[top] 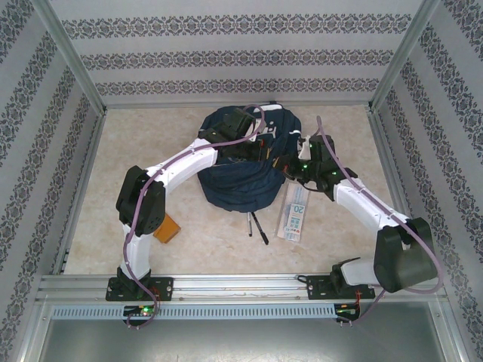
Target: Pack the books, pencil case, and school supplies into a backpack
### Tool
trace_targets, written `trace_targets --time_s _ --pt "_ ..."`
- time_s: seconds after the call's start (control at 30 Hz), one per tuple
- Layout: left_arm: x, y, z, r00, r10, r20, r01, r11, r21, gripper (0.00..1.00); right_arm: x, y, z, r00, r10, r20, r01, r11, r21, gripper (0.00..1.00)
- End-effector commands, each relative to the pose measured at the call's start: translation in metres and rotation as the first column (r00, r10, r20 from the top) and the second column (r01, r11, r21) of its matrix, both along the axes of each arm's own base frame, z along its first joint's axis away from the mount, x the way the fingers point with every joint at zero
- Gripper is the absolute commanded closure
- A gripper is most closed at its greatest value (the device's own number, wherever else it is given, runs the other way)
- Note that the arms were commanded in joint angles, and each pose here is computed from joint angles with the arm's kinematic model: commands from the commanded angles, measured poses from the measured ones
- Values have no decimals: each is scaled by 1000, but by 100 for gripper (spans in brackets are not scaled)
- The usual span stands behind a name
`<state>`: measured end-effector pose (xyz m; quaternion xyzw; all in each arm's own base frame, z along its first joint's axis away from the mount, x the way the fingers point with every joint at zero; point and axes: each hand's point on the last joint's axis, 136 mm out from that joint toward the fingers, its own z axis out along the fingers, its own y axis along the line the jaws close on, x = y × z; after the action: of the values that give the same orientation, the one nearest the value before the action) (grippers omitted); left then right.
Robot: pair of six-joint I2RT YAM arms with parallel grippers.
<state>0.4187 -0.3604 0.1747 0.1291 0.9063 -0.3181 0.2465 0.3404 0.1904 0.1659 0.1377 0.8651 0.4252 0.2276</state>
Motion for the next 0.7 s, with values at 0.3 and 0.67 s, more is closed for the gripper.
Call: trace_targets --time_s 0.3,0.67 --pt "34 -19 41 987 25 159 -3 991 -135 100 -86 79 -21 928 266 -262 -201 948 248 87" --pt "33 -20 44 983 11 184 15 990 -140 100 -78 14 19 953 273 -131 -267 961 68 66"
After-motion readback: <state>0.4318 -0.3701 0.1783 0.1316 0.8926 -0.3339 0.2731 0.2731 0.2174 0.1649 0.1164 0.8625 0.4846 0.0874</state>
